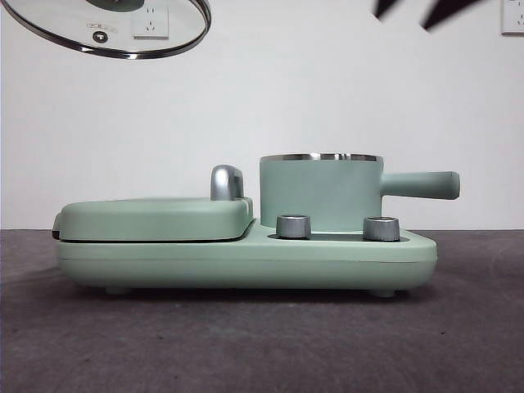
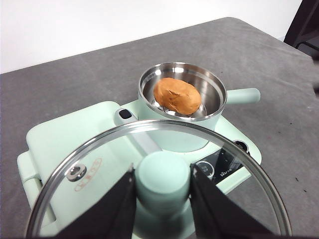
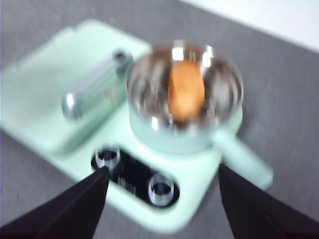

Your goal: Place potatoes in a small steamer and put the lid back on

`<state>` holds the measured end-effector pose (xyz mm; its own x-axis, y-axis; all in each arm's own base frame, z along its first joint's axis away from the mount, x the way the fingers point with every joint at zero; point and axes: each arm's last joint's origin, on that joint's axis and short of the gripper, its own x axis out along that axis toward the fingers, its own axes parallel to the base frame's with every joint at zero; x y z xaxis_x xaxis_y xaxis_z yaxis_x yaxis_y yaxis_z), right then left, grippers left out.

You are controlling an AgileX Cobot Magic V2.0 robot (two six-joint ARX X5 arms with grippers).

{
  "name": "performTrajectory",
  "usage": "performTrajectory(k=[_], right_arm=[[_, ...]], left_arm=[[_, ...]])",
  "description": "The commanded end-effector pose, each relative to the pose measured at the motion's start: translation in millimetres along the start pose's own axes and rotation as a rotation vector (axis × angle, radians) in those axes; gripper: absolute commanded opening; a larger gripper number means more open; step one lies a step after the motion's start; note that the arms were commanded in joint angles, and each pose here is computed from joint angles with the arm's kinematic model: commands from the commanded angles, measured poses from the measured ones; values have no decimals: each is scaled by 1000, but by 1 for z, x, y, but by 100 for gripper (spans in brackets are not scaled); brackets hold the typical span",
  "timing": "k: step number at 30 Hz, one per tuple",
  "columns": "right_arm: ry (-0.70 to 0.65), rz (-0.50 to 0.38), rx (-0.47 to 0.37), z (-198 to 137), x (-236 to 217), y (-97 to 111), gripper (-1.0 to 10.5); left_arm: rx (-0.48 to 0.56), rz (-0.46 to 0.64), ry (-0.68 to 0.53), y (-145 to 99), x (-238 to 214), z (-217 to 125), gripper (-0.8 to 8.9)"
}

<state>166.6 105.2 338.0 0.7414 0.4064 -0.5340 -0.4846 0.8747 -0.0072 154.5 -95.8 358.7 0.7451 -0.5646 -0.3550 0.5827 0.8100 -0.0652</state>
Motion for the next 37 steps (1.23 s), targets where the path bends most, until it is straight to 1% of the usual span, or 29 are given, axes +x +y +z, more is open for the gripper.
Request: performTrajectory(k=[1, 5, 8, 10, 13, 19, 26, 32, 37], right_arm=[[-7, -1, 58, -26, -9, 2, 344], [-31, -7, 52, -64, -24, 2, 334], [-60, -17, 53, -81, -32, 1, 333], [-73, -32, 71, -91, -42, -1, 333], [-76, -43, 78, -100, -54, -3, 333], [-119, -42, 85, -105, -68, -5, 333], [-122, -41, 100, -106, -68, -5, 333], [-122, -41, 100, -106, -68, -5, 333], [-121, -41, 99, -106, -68, -5, 333]], left_arm=[[-5, -5, -59, -2, -4, 10, 9], [-12, -6, -61, -2, -4, 10, 9], [-12, -6, -61, -1, -3, 10, 9], [-12, -6, -54, -1, 0, 10, 8], [-13, -19, -33, -1, 9, 9, 8], [1, -98, -35, -7, 45, 10, 8], [36, -147, -119, -17, 104, 11, 8], [47, -157, -217, -18, 148, 13, 8], [63, -154, -206, -19, 183, 21, 8]])
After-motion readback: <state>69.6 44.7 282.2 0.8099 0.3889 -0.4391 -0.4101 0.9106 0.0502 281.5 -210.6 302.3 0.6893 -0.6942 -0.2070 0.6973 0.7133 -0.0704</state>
